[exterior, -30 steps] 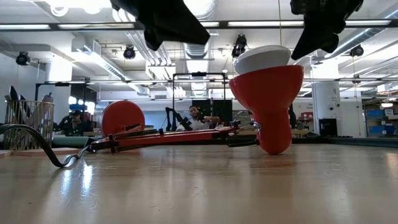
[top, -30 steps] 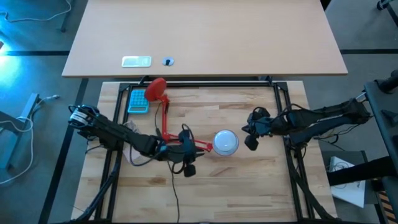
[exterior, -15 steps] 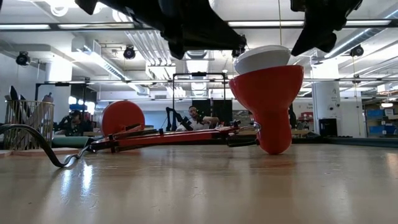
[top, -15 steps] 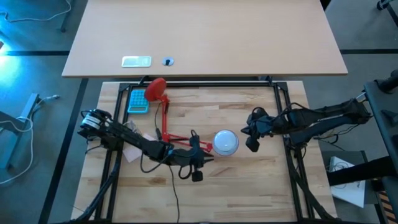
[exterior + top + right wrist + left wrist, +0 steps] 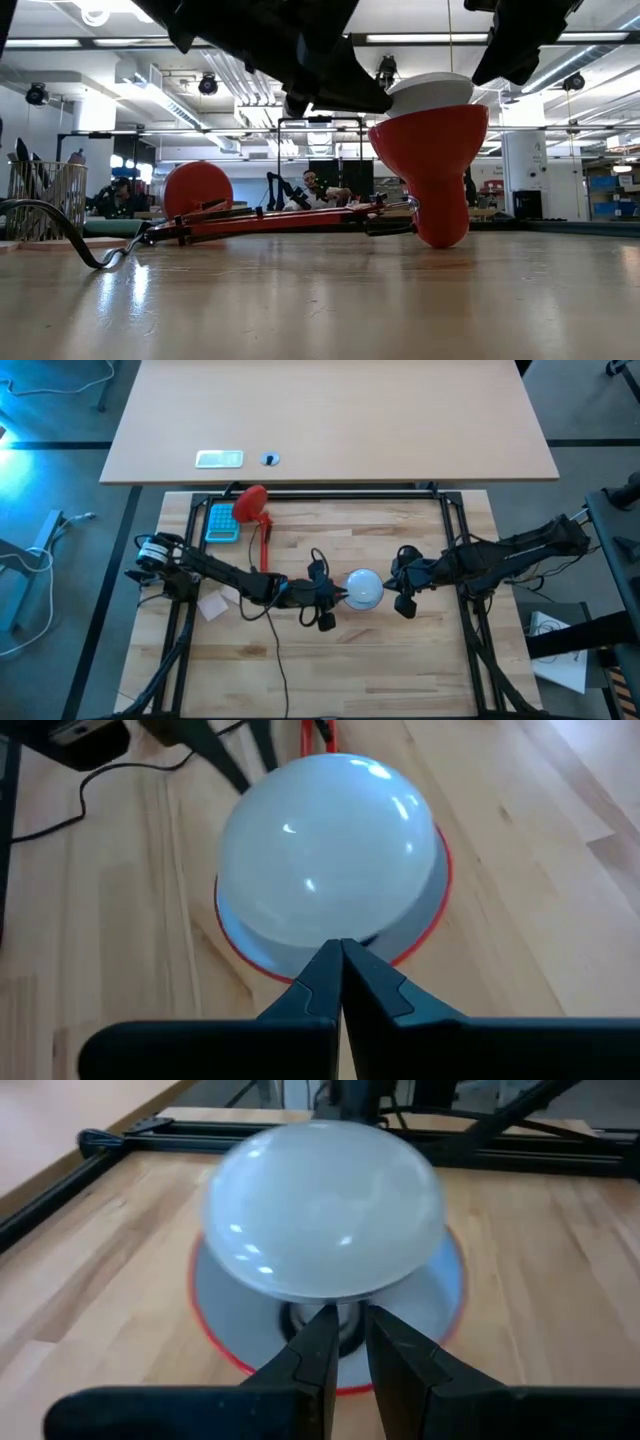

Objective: Screw lightbulb
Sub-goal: Remove the light bulb from the lamp

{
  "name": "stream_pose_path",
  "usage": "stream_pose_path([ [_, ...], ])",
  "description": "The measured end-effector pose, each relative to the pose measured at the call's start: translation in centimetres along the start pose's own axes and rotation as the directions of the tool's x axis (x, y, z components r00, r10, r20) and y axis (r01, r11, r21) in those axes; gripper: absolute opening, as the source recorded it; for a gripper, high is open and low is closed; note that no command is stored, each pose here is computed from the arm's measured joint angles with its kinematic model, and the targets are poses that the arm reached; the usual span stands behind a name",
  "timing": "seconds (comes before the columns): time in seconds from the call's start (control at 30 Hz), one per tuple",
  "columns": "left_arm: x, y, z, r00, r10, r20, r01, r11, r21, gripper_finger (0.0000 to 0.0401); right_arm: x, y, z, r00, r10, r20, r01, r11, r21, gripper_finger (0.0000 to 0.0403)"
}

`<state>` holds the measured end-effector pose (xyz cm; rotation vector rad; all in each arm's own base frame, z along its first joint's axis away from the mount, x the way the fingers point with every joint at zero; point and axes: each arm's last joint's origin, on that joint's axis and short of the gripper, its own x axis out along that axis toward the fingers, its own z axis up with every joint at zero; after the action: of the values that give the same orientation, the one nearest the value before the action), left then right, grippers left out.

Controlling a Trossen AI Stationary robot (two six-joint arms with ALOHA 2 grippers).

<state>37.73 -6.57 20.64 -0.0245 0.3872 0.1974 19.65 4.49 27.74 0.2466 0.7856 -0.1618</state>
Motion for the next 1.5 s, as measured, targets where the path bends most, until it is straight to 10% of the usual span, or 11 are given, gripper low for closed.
stream_pose_path([
  [0.57, -1.2, 2.2, 0.9, 0.995, 0.065, -0.073, -0.062, 0.997, 0.044, 0.0046, 0.6, 2.1, 0.6, 0.986, 0.156, 0.057, -0.157, 0.988, 0.011, 0.0],
  [0.87, -2.6, 1.2, 1.5, 0.998, 0.02, -0.058, -0.017, 0.998, 0.052, 0.0046, -0.9, 0.4, 0.1, 0.99, -0.085, 0.111, 0.081, 0.996, 0.04, 0.0],
  [1.5, -2.3, 1.2, 1.7, 1.0, 0.026, -0.009, -0.025, 0.999, 0.03, 0.0046, 1.7, 1.8, -0.3, 0.999, -0.046, 0.027, 0.046, 0.999, -0.01, 0.0],
])
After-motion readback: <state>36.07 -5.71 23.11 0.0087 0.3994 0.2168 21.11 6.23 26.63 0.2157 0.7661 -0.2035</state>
